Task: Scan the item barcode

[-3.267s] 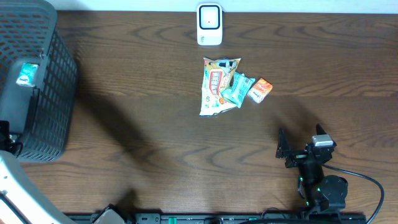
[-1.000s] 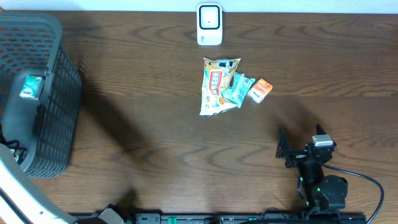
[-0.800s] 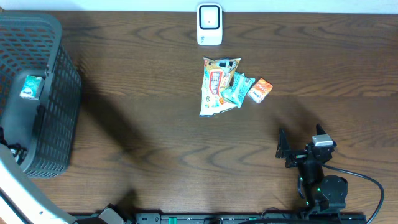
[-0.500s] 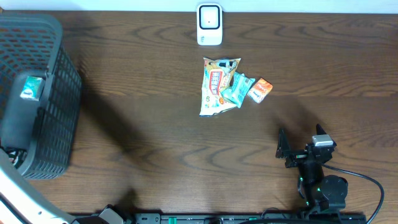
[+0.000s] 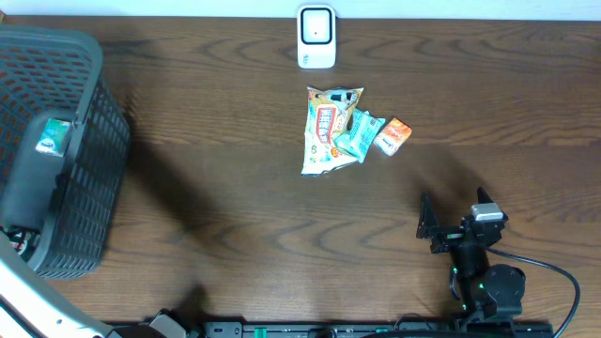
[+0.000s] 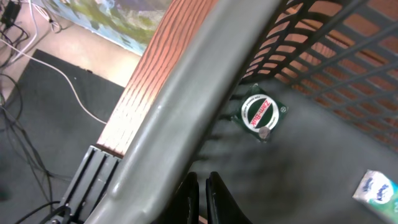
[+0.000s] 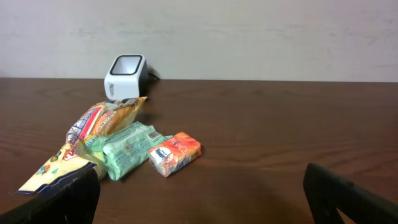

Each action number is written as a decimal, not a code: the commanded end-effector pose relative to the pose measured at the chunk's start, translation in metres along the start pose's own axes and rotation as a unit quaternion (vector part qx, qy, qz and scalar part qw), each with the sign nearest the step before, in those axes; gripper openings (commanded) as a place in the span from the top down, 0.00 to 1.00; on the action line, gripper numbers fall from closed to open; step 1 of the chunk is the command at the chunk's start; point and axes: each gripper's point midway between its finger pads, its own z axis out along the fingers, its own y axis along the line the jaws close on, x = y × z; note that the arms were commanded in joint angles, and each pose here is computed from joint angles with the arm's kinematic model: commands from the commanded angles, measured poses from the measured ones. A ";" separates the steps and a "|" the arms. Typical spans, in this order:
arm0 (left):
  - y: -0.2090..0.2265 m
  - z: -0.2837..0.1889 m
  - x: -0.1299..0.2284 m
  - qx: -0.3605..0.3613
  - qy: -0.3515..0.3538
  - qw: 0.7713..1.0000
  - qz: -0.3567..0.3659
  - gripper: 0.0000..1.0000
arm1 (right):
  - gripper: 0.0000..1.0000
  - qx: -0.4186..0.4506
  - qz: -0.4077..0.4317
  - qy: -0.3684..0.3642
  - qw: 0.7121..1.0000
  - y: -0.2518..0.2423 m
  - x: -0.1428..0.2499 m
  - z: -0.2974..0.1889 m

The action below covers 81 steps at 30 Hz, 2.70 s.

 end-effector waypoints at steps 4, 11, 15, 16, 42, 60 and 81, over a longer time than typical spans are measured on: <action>-0.020 0.000 0.012 0.055 0.040 0.996 0.052 0.92 | 0.01 0.000 -0.008 0.001 1.000 0.001 0.001 0.000; -0.065 -0.009 0.013 0.164 0.043 0.978 0.124 0.92 | 0.01 0.000 -0.008 0.001 1.000 0.001 0.001 0.000; -0.076 -0.011 0.004 0.183 0.023 0.976 0.115 0.92 | 0.01 0.000 -0.008 0.001 1.000 0.001 0.001 0.000; -0.077 -0.011 0.001 0.181 0.016 0.977 0.113 0.92 | 0.01 0.000 -0.008 0.001 1.000 0.001 0.001 0.000; 0.012 0.007 -0.008 -0.025 -0.009 0.999 -0.046 0.92 | 0.01 0.000 -0.008 0.001 1.000 0.001 0.001 0.000; -0.042 -0.028 -0.020 0.154 -0.020 0.988 0.029 0.92 | 0.01 0.000 -0.008 0.001 1.000 0.001 0.001 0.000; 0.047 -0.069 -0.042 0.073 -0.120 0.988 -0.068 0.92 | 0.01 0.000 -0.008 0.001 1.000 0.001 0.001 0.000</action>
